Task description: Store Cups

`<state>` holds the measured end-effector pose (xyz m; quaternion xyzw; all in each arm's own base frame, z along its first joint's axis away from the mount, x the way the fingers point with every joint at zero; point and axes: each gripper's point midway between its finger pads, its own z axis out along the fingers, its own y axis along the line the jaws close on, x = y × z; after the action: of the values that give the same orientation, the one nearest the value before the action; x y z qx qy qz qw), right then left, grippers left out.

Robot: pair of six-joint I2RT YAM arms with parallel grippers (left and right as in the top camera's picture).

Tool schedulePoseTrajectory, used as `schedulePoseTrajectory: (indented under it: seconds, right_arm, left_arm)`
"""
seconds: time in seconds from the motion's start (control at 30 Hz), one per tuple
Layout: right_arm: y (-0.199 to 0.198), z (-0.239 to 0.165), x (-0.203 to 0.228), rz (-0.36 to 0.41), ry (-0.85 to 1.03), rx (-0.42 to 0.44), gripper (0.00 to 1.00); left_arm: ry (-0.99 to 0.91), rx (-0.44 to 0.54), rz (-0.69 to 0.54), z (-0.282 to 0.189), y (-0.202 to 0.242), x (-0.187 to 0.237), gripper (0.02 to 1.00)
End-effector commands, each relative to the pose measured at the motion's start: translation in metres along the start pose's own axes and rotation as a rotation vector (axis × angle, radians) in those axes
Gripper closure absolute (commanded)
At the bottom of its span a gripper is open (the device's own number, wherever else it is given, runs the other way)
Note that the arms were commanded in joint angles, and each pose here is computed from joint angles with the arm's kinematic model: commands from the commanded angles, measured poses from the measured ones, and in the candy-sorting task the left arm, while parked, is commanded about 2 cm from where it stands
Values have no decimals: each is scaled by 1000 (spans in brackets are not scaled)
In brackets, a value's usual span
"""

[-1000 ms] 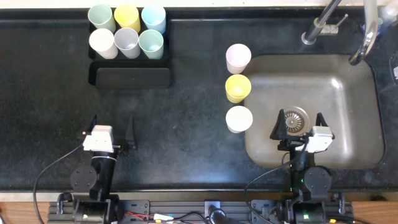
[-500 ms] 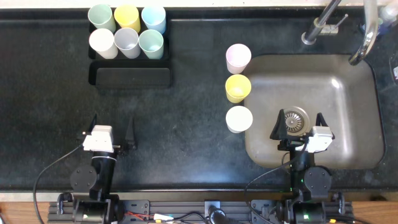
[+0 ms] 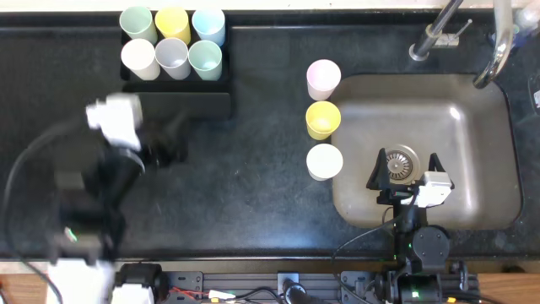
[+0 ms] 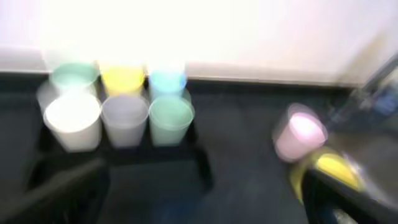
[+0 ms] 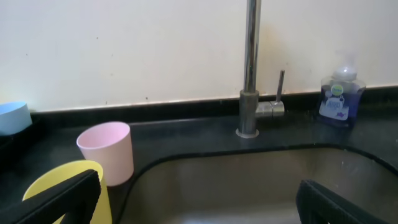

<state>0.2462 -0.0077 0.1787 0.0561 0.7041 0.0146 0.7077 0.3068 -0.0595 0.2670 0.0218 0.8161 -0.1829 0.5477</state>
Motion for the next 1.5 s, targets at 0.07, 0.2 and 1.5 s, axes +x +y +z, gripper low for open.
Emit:
schedulePoseTrajectory:
  seconds: [0.07, 0.2, 1.5]
  right_arm:
    - [-3, 0, 4, 0, 3, 11, 3]
    - [-3, 0, 4, 0, 3, 11, 5]
    - [-3, 0, 4, 0, 3, 11, 5]
  left_arm:
    - [267, 48, -292, 80, -41, -76, 20]
    - [422, -14, -170, 144, -106, -78, 20]
    - [828, -268, -268, 271, -164, 129, 18]
